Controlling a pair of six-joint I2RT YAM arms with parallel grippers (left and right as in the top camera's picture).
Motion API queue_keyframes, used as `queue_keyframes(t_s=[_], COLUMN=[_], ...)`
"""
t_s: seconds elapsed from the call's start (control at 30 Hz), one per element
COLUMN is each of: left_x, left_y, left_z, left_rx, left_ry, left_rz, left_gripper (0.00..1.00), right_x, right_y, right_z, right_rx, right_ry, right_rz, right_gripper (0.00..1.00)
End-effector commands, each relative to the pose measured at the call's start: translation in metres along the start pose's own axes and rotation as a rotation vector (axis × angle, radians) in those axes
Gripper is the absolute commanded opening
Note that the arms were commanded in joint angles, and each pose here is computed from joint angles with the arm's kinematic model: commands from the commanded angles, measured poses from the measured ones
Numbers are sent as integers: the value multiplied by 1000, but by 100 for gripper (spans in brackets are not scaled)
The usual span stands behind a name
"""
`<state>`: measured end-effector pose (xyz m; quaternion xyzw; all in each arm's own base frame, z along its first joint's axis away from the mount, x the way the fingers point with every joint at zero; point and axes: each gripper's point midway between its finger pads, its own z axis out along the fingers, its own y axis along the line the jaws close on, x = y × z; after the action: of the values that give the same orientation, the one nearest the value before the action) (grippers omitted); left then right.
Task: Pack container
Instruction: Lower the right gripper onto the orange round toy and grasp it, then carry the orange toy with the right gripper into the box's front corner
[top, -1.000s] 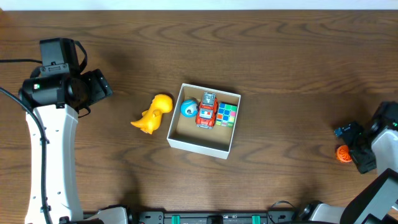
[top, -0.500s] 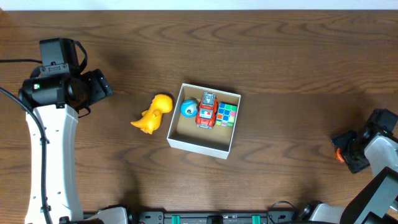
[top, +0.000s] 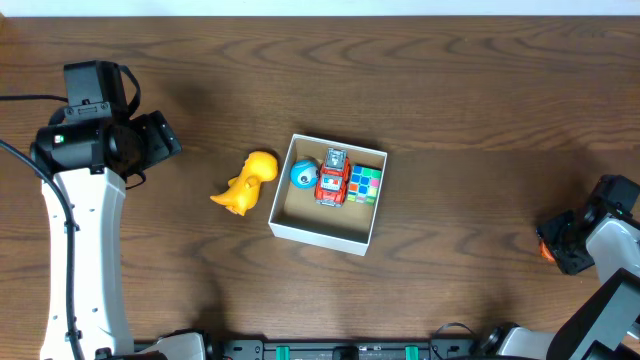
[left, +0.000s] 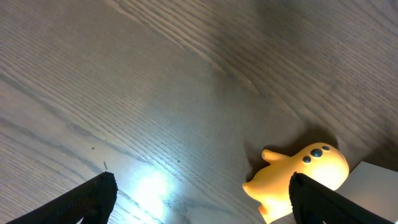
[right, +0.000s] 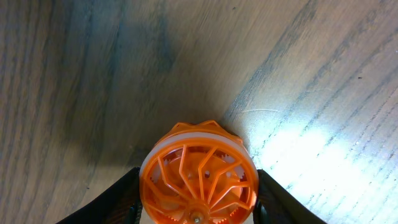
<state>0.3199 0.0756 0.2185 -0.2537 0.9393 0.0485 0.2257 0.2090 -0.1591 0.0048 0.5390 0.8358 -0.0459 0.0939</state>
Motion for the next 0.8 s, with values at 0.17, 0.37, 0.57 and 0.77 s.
queue_keyframes(t_s=[0.17, 0.37, 0.57, 0.77], left_x=[2, 3, 5, 5], left_y=[2, 0, -5, -5], left_z=[3, 3, 2, 2], left_rx=[-7, -4, 2, 2], left_ry=[12, 13, 17, 17], left_rz=[-14, 0, 45, 44], left_gripper=[91, 91, 90, 91], right_x=[15, 30, 79, 157], right_y=[46, 119, 193, 229], right_z=[-23, -86, -172, -227], right_rx=[-130, -219, -366, -505], right_ry=[45, -10, -86, -135], right_rz=[-156, -508, -892, -1216], right_gripper=[1, 1, 1, 1])
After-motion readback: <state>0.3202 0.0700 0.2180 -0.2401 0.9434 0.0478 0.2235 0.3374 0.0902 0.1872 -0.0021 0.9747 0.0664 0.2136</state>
